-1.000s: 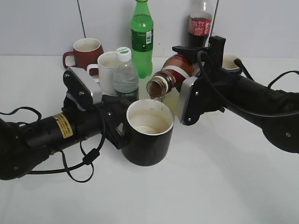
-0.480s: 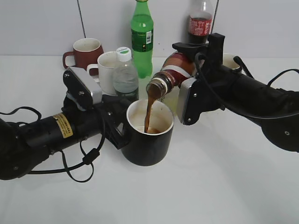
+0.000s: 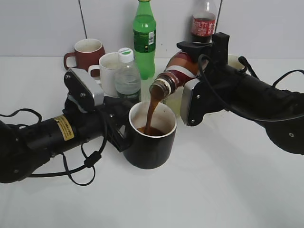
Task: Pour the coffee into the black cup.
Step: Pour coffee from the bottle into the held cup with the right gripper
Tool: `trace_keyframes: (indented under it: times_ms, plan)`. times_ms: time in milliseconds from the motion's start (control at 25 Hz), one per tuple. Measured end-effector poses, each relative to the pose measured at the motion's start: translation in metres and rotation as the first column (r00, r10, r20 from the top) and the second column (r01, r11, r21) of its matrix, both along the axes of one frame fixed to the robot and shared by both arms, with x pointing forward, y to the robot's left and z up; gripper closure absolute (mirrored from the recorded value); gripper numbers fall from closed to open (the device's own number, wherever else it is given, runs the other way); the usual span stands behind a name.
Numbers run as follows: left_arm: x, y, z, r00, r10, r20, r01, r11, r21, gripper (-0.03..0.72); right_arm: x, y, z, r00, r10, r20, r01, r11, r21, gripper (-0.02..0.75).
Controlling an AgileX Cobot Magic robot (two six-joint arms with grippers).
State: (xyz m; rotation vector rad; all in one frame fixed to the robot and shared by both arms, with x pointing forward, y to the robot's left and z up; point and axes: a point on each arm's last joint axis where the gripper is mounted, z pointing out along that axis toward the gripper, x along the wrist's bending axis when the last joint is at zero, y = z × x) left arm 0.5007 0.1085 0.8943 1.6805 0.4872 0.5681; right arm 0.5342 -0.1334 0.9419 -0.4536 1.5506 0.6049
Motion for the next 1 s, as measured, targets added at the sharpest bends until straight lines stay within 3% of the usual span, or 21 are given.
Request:
trace_keyframes:
  times_ms: [320, 560, 800, 1000]
  plan:
    - [0.000, 0.000, 0.000, 1.000, 0.000, 0.000, 0.000, 1.000, 0.001, 0.645, 0.001, -0.001, 0.001, 0.999, -0.013, -0.032, 0.015, 0.998, 0.059, 0.233]
    - [0.000, 0.000, 0.000, 1.000, 0.001, -0.001, -0.001, 1.000, 0.001, 0.645, 0.003, -0.003, 0.002, 0.984, -0.027, -0.174, 0.069, 0.967, 0.244, 0.233]
    - [0.001, 0.001, 0.007, 1.000, 0.015, 0.012, -0.015, 1.000, -0.009, 0.645, 0.004, -0.005, 0.002, 0.927, 0.038, -0.373, 0.163, 0.854, 0.493, 0.233]
    - [0.004, 0.011, 0.016, 0.990, 0.144, 0.001, -0.143, 0.988, -0.052, 0.645, 0.005, -0.010, 0.000, 0.872, 0.070, -0.485, 0.285, 0.731, 0.620, 0.233]
